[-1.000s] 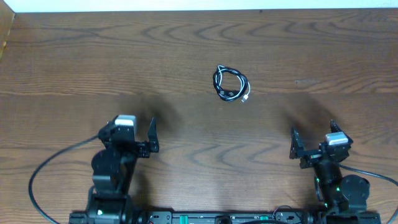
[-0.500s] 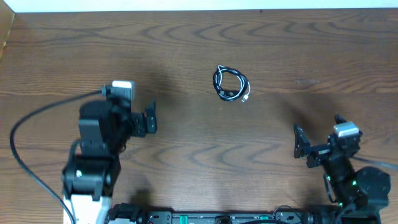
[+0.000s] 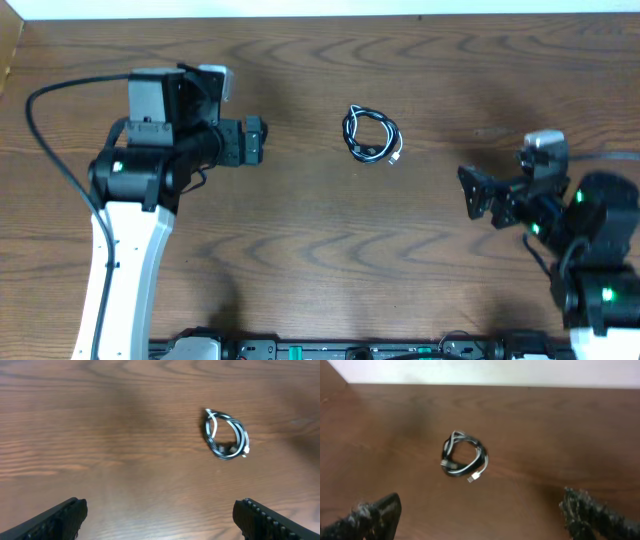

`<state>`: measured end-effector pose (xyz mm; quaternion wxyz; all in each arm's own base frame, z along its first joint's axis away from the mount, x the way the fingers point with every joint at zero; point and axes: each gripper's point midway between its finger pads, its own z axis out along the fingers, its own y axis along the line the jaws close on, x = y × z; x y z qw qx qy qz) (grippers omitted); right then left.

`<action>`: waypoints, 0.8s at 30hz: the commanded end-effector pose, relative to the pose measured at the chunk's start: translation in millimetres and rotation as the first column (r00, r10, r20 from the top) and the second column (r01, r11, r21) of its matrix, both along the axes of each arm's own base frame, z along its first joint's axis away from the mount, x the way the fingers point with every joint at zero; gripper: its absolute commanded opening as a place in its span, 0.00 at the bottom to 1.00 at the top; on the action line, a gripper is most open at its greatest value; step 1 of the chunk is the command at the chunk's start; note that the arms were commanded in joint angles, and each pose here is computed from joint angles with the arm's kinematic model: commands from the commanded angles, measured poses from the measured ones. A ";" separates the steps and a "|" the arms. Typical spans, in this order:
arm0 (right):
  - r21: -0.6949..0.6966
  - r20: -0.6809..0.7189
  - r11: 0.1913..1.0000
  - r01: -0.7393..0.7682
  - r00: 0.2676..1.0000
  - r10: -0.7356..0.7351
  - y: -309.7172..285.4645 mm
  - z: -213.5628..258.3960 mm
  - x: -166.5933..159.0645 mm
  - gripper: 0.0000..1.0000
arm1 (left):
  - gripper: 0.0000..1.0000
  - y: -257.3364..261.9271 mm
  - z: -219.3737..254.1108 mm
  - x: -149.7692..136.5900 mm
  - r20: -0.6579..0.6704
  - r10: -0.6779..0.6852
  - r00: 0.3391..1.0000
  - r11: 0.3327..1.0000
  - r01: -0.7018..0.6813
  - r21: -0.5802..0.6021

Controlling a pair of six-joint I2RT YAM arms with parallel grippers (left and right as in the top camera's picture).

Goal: Untangle cables
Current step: 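Raise both arms and move the left gripper toward the cable coil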

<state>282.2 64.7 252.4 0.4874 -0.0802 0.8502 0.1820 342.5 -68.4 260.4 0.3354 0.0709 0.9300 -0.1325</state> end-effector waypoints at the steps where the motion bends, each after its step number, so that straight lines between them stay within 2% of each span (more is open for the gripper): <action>1: 0.067 -0.056 0.995 -0.077 0.995 0.081 16.5 7.8 6.0 0.99 | 0.98 -14.7 4.4 4.1 -0.001 -0.052 0.999 0.997 0.051 -0.064; 6: 0.163 -0.169 0.972 -0.170 0.966 0.198 35.9 -9.0 16.5 0.99 | 0.98 -26.4 -0.6 1.6 -0.051 -0.066 0.997 0.987 0.058 -0.149; 9: 0.191 -0.224 0.966 -0.173 0.951 0.215 38.9 -24.6 23.3 0.99 | 1.00 -32.3 2.1 4.5 -0.037 -0.087 0.996 0.981 0.080 -0.174; 13: 0.270 -0.280 0.942 -0.201 0.920 0.276 49.7 -34.6 20.0 0.99 | 0.93 -43.0 -11.0 12.0 -0.071 -0.094 0.993 0.981 0.080 -0.176; 16: 0.270 -0.280 0.940 -0.209 0.917 0.284 50.3 -37.7 23.2 0.99 | 0.91 -52.7 -27.2 26.4 -0.128 -0.028 0.991 0.983 0.003 -0.185; 21: 0.222 -0.272 0.959 -0.178 0.933 0.236 42.5 -40.4 31.0 0.84 | 0.82 -85.0 -43.7 59.6 -0.172 -0.003 0.985 0.983 -0.029 -0.181; 24: 0.202 -0.296 0.972 -0.120 0.939 0.178 35.0 -44.8 34.8 0.83 | 0.80 -107.1 -53.4 82.2 -0.188 -0.022 0.982 0.985 -0.011 -0.173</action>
